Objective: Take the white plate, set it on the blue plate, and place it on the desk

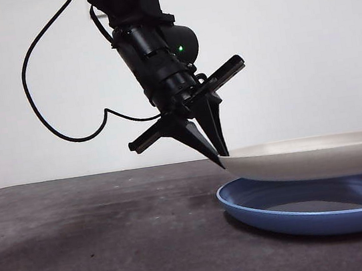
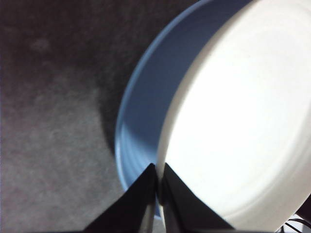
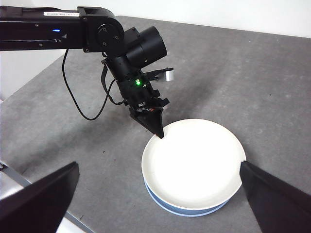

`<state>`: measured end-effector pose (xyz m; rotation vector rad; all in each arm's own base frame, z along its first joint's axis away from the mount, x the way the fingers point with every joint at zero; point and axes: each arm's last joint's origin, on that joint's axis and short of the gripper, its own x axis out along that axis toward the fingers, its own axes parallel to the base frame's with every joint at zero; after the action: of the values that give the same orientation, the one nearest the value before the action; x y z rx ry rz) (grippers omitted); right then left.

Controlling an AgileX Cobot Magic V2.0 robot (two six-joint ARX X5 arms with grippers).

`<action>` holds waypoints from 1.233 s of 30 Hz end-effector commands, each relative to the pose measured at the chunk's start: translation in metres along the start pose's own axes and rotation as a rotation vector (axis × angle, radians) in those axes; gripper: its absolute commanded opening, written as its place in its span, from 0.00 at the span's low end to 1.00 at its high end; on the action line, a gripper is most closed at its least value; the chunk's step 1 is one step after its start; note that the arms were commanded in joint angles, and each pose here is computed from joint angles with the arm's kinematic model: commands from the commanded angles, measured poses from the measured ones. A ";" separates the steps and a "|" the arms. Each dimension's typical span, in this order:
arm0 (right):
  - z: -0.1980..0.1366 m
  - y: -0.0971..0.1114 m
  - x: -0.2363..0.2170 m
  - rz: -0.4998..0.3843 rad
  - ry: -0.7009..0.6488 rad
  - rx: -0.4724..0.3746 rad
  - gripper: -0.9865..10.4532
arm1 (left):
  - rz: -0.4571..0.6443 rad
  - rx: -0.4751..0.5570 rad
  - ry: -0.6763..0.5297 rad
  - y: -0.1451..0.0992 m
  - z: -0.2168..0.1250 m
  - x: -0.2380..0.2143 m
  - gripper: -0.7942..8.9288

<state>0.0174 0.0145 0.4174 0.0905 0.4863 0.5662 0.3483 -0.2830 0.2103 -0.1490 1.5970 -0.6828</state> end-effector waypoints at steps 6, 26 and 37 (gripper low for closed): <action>0.003 0.002 -0.005 0.005 -0.026 -0.019 0.63 | 0.062 0.035 0.000 -0.005 0.002 0.007 0.10; 0.003 0.002 -0.005 0.006 -0.025 -0.018 0.63 | 0.057 0.070 -0.007 -0.011 0.001 0.010 0.47; 0.003 0.002 -0.005 0.006 -0.025 -0.018 0.63 | 0.049 0.121 -0.034 -0.015 0.005 0.001 0.61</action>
<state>0.0174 0.0145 0.4174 0.0905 0.4863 0.5662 0.3449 -0.2913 0.2196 -0.0535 1.5344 -0.7058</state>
